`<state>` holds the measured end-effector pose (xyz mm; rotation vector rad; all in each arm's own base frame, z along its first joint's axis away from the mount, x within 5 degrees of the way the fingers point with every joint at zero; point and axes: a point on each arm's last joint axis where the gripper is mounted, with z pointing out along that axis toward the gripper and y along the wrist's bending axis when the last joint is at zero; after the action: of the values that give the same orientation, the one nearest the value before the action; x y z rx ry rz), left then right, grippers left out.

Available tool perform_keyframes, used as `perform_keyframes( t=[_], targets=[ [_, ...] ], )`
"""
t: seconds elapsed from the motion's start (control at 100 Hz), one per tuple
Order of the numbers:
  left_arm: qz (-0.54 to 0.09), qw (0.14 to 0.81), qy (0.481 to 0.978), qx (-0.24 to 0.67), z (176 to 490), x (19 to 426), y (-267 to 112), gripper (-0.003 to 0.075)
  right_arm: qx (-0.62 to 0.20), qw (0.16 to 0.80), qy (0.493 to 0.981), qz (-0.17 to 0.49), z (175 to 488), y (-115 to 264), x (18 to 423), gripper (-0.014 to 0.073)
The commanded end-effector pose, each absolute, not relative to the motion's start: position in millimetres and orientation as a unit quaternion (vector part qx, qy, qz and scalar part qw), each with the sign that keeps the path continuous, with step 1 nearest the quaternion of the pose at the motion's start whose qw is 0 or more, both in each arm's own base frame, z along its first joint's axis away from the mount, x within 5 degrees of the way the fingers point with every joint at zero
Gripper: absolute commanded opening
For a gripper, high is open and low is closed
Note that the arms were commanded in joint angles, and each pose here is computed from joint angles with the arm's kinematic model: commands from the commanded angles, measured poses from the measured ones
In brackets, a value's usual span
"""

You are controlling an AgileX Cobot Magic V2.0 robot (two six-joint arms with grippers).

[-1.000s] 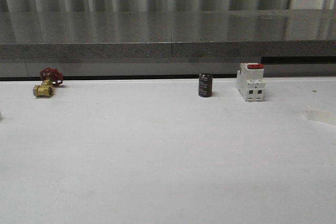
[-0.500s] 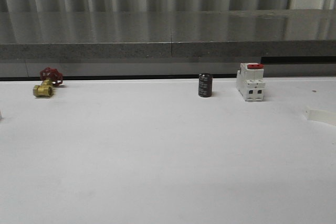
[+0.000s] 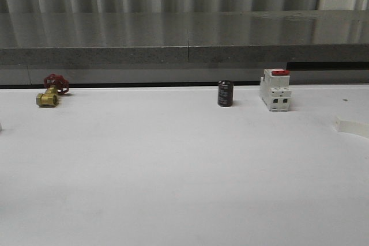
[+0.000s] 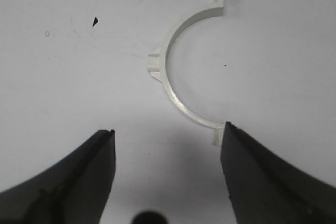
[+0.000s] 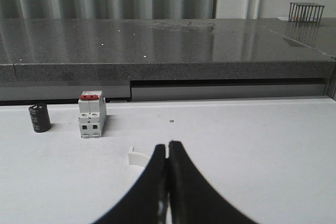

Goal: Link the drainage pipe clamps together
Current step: 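Lower the left gripper onto the white clamp half and grasp it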

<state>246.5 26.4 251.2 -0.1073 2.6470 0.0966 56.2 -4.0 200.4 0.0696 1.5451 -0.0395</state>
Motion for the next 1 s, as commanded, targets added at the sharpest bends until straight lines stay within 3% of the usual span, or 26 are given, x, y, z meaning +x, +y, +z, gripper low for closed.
perform_keyframes(
  t=[0.0,0.31,0.77,0.87,0.99],
  targets=[
    [0.034,0.242,0.968,-0.051,258.2,268.0,30.5,0.044,0.03,0.755,0.655,-0.021,214.4,-3.9,53.6,-0.0066],
    [0.021,0.142,0.988,-0.061,217.7,328.8,36.2,0.0439,0.03,0.755,0.655,-0.021,214.4,-3.9,53.6,-0.0066],
    [0.022,0.098,0.993,-0.058,176.5,365.6,40.2,0.0433,0.03,0.755,0.655,-0.021,214.4,-3.9,53.6,-0.0066],
    [0.024,0.105,0.993,-0.057,176.1,368.7,40.8,0.0337,0.03,0.755,0.655,-0.021,214.4,-3.9,53.6,-0.0066],
    [0.024,0.11,0.992,-0.057,176.3,369.6,40.8,0.0118,0.03,0.755,0.655,-0.021,214.4,-3.9,53.6,-0.0066]
  ],
)
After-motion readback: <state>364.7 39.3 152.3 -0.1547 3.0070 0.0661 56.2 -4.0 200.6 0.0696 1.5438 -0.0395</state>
